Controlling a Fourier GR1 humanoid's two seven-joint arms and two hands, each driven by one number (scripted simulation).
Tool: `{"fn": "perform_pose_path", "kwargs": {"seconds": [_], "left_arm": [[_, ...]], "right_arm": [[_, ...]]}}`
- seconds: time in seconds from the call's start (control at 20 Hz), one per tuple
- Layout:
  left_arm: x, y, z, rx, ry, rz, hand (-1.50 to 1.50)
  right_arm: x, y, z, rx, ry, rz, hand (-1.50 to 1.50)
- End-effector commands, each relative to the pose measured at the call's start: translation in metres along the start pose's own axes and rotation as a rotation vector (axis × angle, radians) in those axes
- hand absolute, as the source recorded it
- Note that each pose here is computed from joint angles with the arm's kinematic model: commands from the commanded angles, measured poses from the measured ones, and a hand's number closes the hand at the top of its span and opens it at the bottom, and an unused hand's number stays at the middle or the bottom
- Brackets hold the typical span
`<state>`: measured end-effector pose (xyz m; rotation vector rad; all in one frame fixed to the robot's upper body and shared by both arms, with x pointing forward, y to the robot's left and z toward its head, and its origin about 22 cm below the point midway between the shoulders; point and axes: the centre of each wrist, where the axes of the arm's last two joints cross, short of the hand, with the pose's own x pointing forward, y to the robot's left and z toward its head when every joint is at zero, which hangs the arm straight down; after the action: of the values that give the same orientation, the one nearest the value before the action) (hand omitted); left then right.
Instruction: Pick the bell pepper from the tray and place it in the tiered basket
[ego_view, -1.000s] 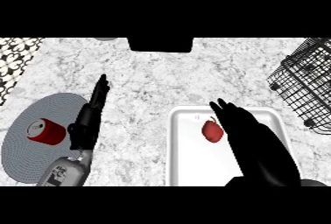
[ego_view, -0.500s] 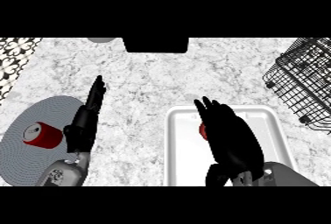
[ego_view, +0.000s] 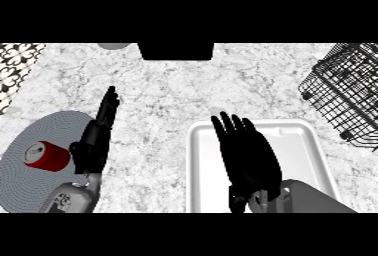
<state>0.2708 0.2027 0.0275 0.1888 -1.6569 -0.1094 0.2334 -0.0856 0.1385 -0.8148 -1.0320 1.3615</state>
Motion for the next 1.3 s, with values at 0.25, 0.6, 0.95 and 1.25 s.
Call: {"fn": "perform_pose_path", "kwargs": {"seconds": [0.25,0.6,0.95,1.25], "left_arm": [[0.003,-0.001,0.002,0.002,-0.001,-0.003,0.0],[-0.008,0.013,0.01,0.021,0.003,0.0,0.0],[0.009,-0.002,-0.003,0.003,-0.01,-0.003,0.0],[0.007,0.004,-0.001,0.004,-0.007,0.005,0.0]], "right_arm": [[0.008,-0.01,-0.014,-0.029,0.2,0.163,-1.5],[-0.031,0.022,-0.017,-0.019,0.285,0.137,-1.5],[-0.026,0.019,-0.014,0.028,0.287,0.096,-1.5],[-0.032,0.021,-0.028,0.023,0.233,0.085,-1.5]]}}
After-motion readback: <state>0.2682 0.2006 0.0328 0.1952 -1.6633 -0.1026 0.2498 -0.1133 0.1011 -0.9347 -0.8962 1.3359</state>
